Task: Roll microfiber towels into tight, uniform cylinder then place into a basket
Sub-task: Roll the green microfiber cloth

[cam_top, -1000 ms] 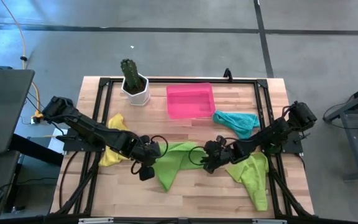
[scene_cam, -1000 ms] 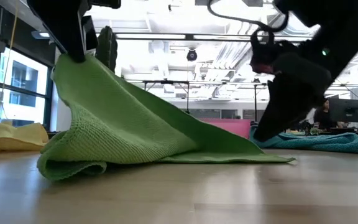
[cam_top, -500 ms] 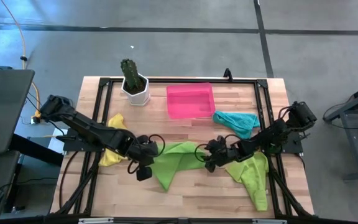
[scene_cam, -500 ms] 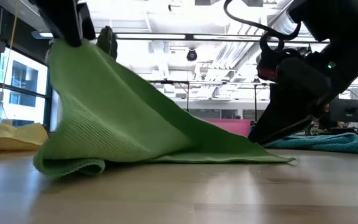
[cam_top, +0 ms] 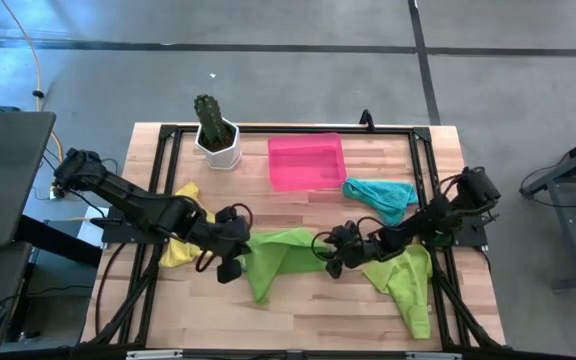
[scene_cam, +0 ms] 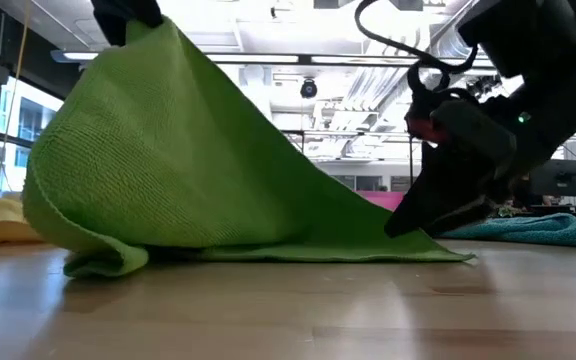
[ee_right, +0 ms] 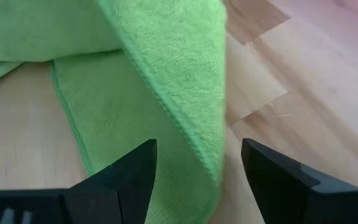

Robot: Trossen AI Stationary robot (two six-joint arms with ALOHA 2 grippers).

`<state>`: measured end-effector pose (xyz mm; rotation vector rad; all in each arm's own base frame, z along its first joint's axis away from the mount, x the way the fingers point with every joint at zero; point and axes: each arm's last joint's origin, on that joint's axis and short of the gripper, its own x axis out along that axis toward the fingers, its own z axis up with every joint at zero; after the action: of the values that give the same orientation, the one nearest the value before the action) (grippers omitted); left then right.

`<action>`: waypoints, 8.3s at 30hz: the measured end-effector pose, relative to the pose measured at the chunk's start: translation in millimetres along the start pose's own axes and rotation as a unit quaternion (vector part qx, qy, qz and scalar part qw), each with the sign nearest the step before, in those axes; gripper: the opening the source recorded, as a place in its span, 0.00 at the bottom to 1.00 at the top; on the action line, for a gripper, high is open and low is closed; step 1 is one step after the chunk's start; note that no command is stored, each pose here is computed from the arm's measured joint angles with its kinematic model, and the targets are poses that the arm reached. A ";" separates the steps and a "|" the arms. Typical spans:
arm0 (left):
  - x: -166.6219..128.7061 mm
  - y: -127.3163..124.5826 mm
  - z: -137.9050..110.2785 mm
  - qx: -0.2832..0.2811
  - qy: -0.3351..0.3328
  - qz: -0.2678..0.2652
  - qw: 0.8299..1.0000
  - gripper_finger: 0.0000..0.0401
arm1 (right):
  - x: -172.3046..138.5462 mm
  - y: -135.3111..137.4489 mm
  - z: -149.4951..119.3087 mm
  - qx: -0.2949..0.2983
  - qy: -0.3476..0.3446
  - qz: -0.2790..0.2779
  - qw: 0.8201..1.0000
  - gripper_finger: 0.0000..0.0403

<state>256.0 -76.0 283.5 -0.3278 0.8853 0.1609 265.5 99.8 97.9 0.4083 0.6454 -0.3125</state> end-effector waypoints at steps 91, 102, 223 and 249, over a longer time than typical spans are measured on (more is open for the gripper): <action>-78.3 10.7 51.9 0.229 -0.189 0.378 0.877 0.00 | -164.5 24.5 195.1 -0.383 0.034 -0.163 0.909 0.00; 6.9 -2.2 -4.4 0.114 -0.046 0.160 0.979 0.00 | -113.5 32.0 118.8 -0.305 0.206 -0.057 0.928 0.00; 99.4 -0.7 8.2 0.103 0.179 0.261 0.943 0.00 | -76.9 19.5 90.5 -0.276 0.298 -0.034 0.913 0.00; 123.8 52.0 7.1 0.100 0.195 0.276 0.936 0.00 | -27.8 -22.3 96.8 -0.285 0.374 -0.075 0.879 0.00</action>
<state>324.4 -24.3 179.9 0.0962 1.3655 0.5338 285.2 40.2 179.6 -0.1171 1.4876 -0.0856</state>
